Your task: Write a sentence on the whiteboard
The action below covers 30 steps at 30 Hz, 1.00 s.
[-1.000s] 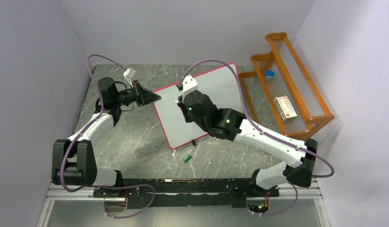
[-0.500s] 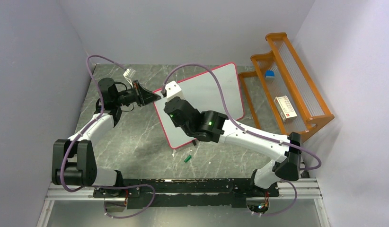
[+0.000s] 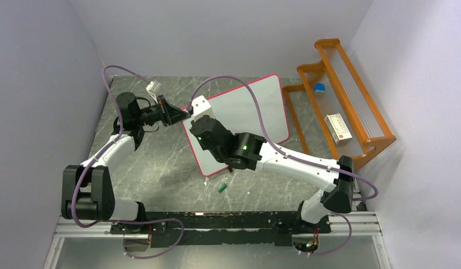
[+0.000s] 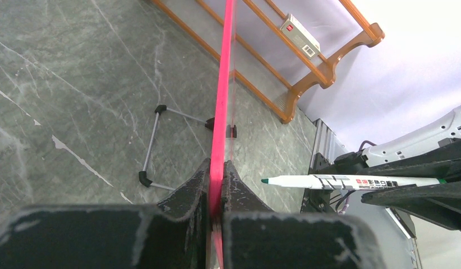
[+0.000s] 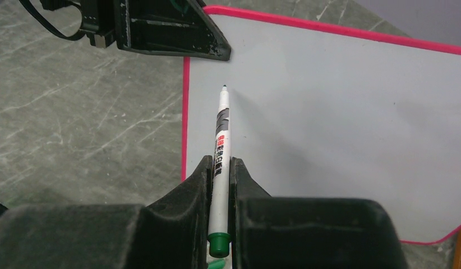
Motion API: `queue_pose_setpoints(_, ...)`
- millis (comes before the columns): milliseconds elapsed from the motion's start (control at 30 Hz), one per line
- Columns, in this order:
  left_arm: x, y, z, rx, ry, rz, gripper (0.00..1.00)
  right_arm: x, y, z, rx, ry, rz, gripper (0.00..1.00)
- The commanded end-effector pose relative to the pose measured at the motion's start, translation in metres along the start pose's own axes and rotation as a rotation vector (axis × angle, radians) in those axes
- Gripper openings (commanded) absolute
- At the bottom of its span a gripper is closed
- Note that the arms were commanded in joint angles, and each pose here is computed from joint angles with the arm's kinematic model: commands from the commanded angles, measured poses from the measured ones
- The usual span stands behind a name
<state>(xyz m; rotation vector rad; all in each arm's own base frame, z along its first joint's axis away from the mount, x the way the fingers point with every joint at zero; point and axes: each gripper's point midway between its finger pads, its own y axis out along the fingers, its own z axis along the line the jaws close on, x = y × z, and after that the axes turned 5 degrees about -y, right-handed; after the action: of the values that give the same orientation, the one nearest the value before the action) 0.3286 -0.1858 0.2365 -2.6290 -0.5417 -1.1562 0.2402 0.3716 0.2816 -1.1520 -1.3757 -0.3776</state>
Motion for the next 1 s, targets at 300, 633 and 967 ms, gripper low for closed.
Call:
queue_pose_setpoints(300, -0.012, 0.002, -0.001, -0.004, -0.040, 0.025, 0.05, 0.004, 0.012, 0.009, -0.046, -0.015, -0.045, 0.00)
queue_pose_setpoints(633, -0.012, 0.002, 0.000, -0.006, -0.042, 0.025, 0.05, 0.000, 0.018, 0.012, -0.052, -0.023, -0.042, 0.00)
queue_pose_setpoints(967, -0.012, 0.002, -0.001, -0.012, -0.046, 0.025, 0.05, -0.002, 0.022, 0.017, -0.044, -0.025, -0.041, 0.00)
